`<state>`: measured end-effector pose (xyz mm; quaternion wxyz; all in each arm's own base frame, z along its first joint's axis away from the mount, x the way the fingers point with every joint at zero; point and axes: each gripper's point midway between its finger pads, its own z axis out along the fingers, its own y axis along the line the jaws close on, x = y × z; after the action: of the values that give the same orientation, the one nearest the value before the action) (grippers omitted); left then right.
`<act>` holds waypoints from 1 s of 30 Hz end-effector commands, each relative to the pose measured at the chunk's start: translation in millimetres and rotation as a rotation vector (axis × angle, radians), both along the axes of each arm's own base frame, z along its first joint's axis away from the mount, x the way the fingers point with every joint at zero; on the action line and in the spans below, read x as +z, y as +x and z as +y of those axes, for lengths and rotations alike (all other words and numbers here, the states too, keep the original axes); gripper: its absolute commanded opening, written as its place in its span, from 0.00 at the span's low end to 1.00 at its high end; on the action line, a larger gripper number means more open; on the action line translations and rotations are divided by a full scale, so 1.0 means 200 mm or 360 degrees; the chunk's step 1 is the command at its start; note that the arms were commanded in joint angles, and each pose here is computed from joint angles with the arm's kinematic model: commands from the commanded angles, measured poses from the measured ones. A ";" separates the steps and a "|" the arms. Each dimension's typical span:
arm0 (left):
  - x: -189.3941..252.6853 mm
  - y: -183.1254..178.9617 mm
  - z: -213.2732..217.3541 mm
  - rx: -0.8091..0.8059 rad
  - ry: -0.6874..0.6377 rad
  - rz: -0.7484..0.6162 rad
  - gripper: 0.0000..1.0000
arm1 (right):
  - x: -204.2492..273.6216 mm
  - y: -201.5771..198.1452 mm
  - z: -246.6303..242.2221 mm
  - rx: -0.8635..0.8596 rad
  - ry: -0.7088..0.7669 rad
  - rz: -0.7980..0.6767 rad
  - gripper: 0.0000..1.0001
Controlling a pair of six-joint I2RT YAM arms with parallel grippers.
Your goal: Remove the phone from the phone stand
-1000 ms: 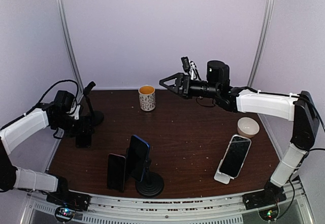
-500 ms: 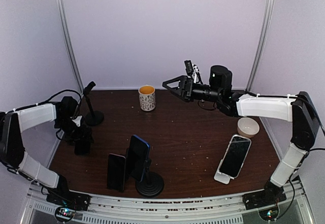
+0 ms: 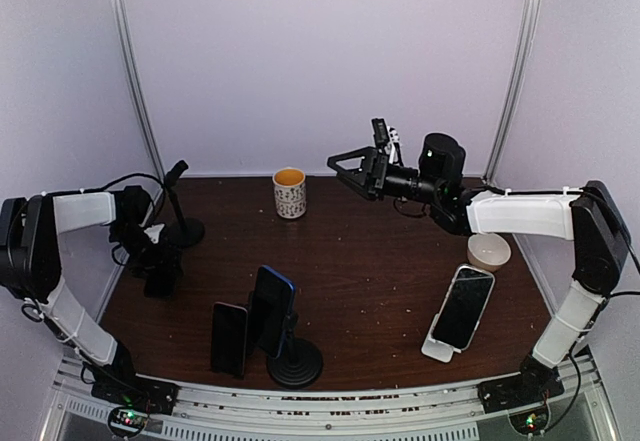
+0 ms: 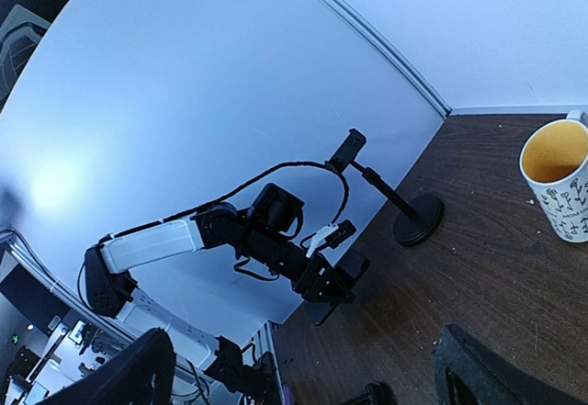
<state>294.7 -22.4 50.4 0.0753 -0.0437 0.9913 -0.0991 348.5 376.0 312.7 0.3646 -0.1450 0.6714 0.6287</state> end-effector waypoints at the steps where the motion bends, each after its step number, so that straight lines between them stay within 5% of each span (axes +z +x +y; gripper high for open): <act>1: -0.01 -0.01 0.02 -0.0050 0.0039 0.0016 0.52 | 0.12 -0.03 -0.03 0.0045 0.0128 -0.0068 1.00; 30: -0.20 0.01 0.09 -0.0089 0.0150 0.0203 0.69 | 0.12 -0.04 -0.06 0.0069 0.0188 -0.0068 1.00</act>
<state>293.7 -6.7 16.5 0.0139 -0.0205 0.9983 -0.0521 343.3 367.6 335.1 0.3698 -0.1441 0.6290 0.6685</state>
